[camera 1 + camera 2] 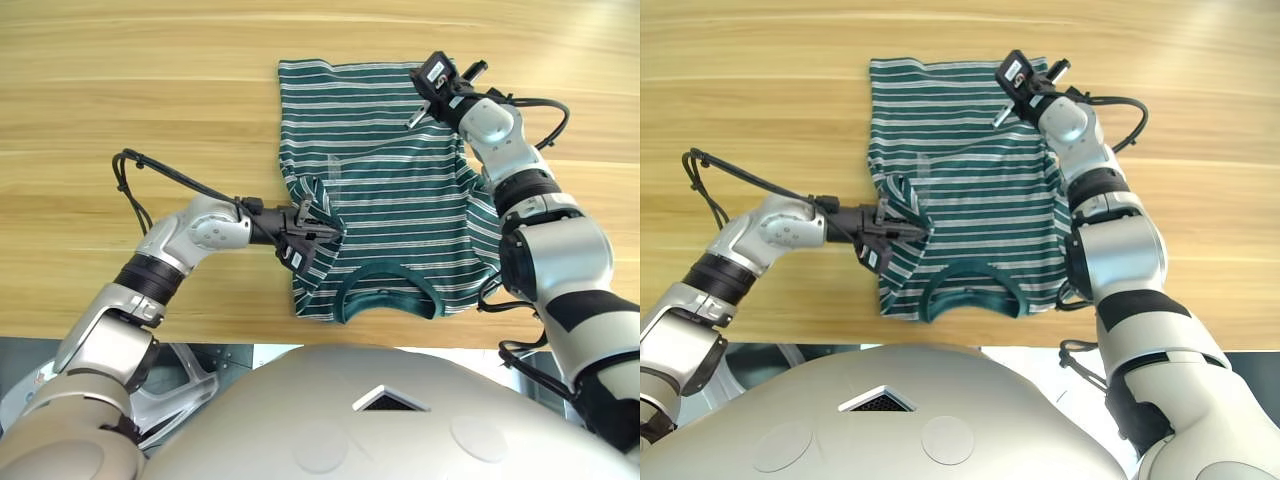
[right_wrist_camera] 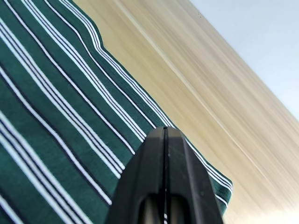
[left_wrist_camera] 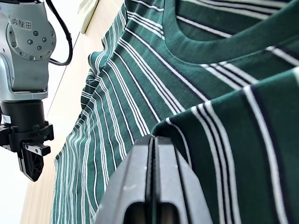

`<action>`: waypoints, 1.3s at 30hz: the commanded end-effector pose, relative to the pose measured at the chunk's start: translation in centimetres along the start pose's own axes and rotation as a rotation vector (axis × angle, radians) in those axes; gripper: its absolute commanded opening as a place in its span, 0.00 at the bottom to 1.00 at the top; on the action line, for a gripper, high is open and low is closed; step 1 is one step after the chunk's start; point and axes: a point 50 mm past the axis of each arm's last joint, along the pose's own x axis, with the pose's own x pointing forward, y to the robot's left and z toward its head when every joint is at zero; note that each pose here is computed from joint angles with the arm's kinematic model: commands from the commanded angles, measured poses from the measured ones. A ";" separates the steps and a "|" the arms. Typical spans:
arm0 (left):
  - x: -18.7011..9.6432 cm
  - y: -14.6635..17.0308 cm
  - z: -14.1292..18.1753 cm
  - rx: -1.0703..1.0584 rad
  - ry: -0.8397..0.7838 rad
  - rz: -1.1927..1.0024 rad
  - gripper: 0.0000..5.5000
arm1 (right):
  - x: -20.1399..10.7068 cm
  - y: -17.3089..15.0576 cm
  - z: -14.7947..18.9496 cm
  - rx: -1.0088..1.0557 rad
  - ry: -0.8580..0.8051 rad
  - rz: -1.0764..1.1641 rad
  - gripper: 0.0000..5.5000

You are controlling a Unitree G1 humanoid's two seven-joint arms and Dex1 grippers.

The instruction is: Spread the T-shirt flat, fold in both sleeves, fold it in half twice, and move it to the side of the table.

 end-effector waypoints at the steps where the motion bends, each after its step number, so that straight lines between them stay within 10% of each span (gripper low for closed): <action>1: 0.0 -1.2 -0.7 -0.085 0.033 -0.086 0.05 | 0.3 -0.4 0.8 -0.012 -0.028 -0.010 0.00; 15: -0.2 0.1 0.5 -0.113 -0.069 0.060 0.44 | -0.3 -1.8 1.7 -0.045 -0.102 -0.048 0.00; 24: -1.4 2.2 -1.2 -0.083 0.011 0.330 0.72 | -9.6 -10.8 4.1 -0.280 -0.371 -0.377 0.12; 33: -4.6 2.4 -1.7 -0.078 0.071 0.482 0.97 | -24.2 -11.2 -4.8 -0.702 0.341 0.022 0.35; 39: -5.9 0.8 -1.6 -0.123 0.117 0.523 0.98 | -27.4 -7.3 -5.9 -0.634 0.396 0.260 0.35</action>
